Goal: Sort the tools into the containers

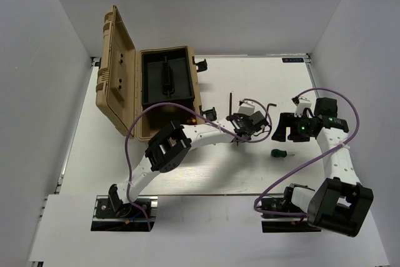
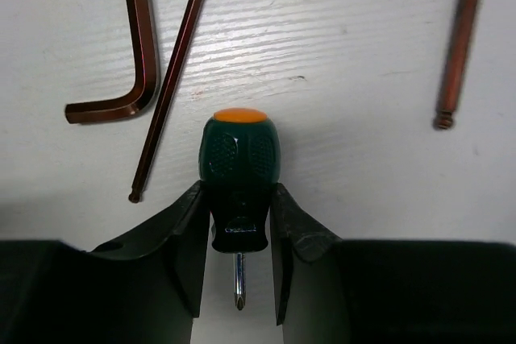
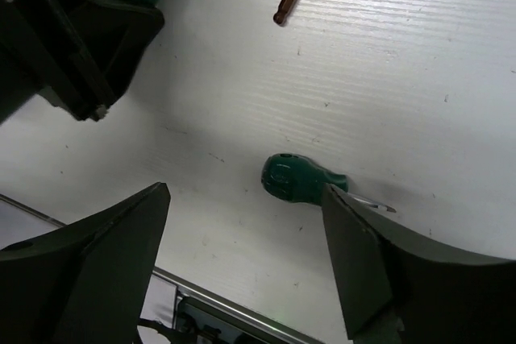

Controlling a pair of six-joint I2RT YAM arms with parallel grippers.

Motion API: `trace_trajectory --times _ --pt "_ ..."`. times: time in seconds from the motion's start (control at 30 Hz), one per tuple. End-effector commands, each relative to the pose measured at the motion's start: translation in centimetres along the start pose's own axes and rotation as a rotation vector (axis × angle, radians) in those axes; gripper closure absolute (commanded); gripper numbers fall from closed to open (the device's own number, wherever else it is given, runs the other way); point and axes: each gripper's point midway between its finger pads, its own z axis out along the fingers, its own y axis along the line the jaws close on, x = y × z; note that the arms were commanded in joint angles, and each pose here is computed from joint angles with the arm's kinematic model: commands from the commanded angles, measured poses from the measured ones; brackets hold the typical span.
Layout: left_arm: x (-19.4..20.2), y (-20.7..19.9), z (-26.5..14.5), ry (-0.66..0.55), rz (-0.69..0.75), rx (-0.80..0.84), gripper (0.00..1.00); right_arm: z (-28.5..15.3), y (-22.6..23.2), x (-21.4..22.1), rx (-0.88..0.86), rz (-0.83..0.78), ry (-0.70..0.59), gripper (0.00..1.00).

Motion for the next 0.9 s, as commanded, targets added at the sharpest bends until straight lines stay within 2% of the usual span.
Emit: trace_trajectory --times 0.0,0.07,0.13,0.17,0.23,0.27,0.37,0.5,0.67,0.73,0.87 --pt "-9.8 -2.0 -8.7 -0.216 0.023 0.143 1.00 -0.4 0.5 0.8 -0.024 -0.009 0.012 0.17" --pt "-13.9 -1.2 -12.3 -0.301 0.040 0.175 1.00 -0.4 0.5 1.0 -0.026 -0.013 0.014 0.17" --pt "-16.9 0.4 -14.2 -0.351 0.024 0.179 1.00 -0.4 0.4 1.1 -0.027 -0.021 0.010 0.24" --pt "-18.8 2.2 -16.0 -0.404 0.004 0.143 1.00 -0.4 0.4 1.1 -0.027 -0.026 0.009 0.33" --pt "-20.7 4.7 -16.5 -0.440 -0.009 0.106 1.00 -0.5 0.4 1.1 -0.031 -0.047 0.004 0.45" --pt "-21.2 5.8 -16.6 -0.445 -0.022 0.093 1.00 -0.5 0.5 1.2 -0.036 -0.052 0.001 0.59" --pt "-23.3 10.7 -16.7 -0.468 -0.052 -0.001 1.00 -0.4 0.7 1.4 -0.051 -0.059 0.006 0.70" --pt "-25.4 18.3 -15.1 -0.463 -0.123 -0.154 1.00 -0.4 0.8 1.4 -0.058 -0.064 0.005 0.70" --pt "-25.7 28.1 -12.9 -0.409 -0.182 -0.351 1.00 -0.3 0.8 1.4 -0.062 -0.064 0.005 0.69" --pt "-25.0 30.6 -12.3 -0.389 -0.190 -0.422 1.00 -0.2 0.8 1.4 -0.064 -0.062 0.012 0.66" --pt "-24.1 34.2 -11.6 -0.355 -0.193 -0.515 1.00 -0.2 0.7 1.4 -0.061 -0.056 0.015 0.66"
